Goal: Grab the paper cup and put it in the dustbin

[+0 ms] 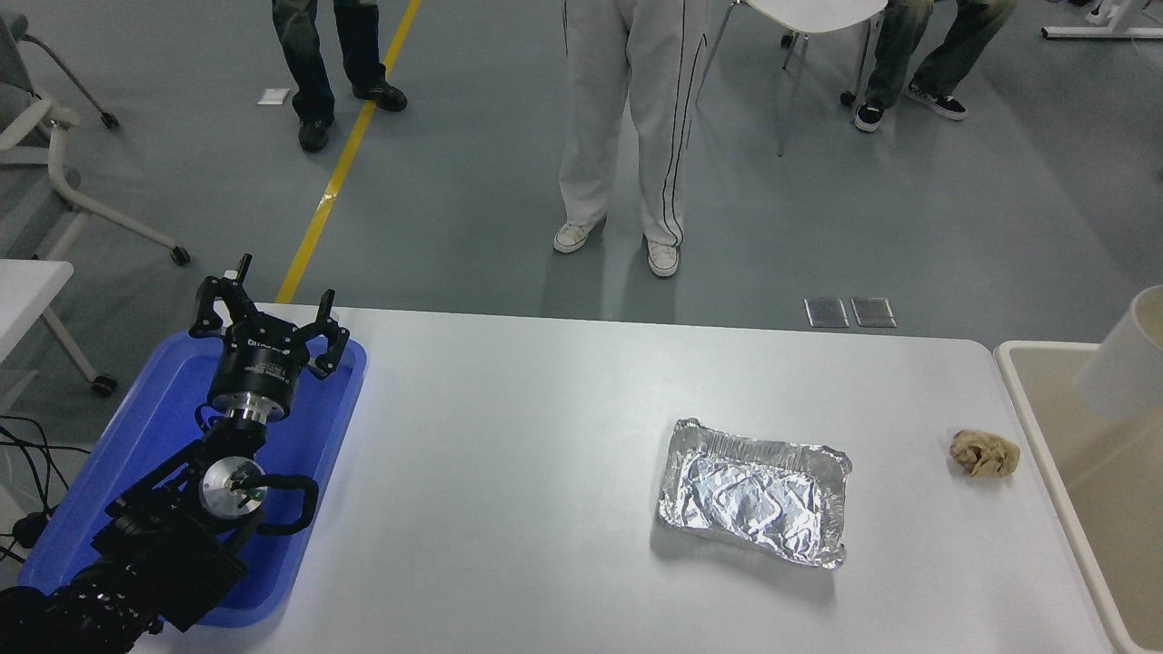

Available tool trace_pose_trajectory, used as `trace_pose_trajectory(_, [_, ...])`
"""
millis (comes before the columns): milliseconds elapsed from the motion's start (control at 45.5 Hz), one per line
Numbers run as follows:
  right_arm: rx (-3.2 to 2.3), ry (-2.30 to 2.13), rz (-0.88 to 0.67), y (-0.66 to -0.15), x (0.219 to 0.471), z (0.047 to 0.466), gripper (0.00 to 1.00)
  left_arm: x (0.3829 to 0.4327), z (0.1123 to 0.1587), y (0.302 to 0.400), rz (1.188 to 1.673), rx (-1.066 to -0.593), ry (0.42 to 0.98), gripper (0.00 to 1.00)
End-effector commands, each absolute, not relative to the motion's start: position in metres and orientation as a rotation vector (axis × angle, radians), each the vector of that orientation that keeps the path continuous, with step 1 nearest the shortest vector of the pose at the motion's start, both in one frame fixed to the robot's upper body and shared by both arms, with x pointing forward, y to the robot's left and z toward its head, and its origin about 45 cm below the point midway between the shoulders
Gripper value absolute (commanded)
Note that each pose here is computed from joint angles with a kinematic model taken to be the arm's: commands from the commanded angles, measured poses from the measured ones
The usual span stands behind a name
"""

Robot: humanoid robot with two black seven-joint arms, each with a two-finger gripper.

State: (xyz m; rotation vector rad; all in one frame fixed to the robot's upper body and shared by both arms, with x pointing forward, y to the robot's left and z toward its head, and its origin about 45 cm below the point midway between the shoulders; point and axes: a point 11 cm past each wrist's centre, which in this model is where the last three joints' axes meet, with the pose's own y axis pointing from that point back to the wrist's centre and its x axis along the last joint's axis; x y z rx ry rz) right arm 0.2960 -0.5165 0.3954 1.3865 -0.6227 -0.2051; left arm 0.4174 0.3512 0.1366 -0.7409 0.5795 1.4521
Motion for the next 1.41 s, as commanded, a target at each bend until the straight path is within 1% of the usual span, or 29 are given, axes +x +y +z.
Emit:
trace_pose_trajectory(0, [1.295,-0.679,-0.319,-0.566,0.261,0.385,0.0,0.4174,0.1365,0.3512,1.452,-0.74,0.58,1.0])
trace_pose_trajectory(110, [1.287,-0.674,-0.349,-0.571,0.253,0.378,0.0,0.4174,0.1366,0.3513,1.452,-0.741,0.579,1.0])
trace_pose_trajectory(286, [1.273,-0.631,-0.411,-0.576,0.24,0.351,0.0,0.4174,0.1365,0.3512,1.452,-0.74,0.58,1.0])
trace_pose_trajectory(527, [1.239,-0.712,-0.281,-0.577,0.259,0.306,0.0,0.4175,0.1368,0.3516,1.453,-0.742,0.579,1.0])
trace_pose_trajectory(615, [1.217,-0.757,-0.22,-0.58,0.266,0.295,0.0,0.4175,0.1368,0.3516,1.453,-0.742,0.579,1.0])
trace_pose_trajectory(791, [1.178,-0.838,-0.138,-0.585,0.271,0.269,0.0,0.4175,0.1366,0.3508,1.452,-0.743,0.58,1.0])
trace_pose_trajectory(835, [1.168,-0.866,-0.125,-0.588,0.27,0.265,0.0,0.4176,0.1368,0.3504,1.45,-0.744,0.581,1.0])
trace_pose_trajectory(1011, [1.118,-0.911,-0.083,-0.598,0.264,0.248,0.0,0.4176,0.1368,0.3504,1.45,-0.744,0.581,1.0])
trace_pose_trajectory(1099, [1.07,-0.933,-0.067,-0.612,0.263,0.245,0.0,0.4175,0.1366,0.3508,1.452,-0.743,0.58,1.0])
trace_pose_trajectory(1231, [1.026,-0.96,-0.068,-0.629,0.262,0.234,0.0,0.4176,0.1371,0.3512,1.451,-0.743,0.579,1.0])
trace_pose_trajectory(1385, [1.022,-1.022,-0.11,-0.633,0.262,0.207,0.0,0.4175,0.1366,0.3508,1.452,-0.743,0.58,1.0])
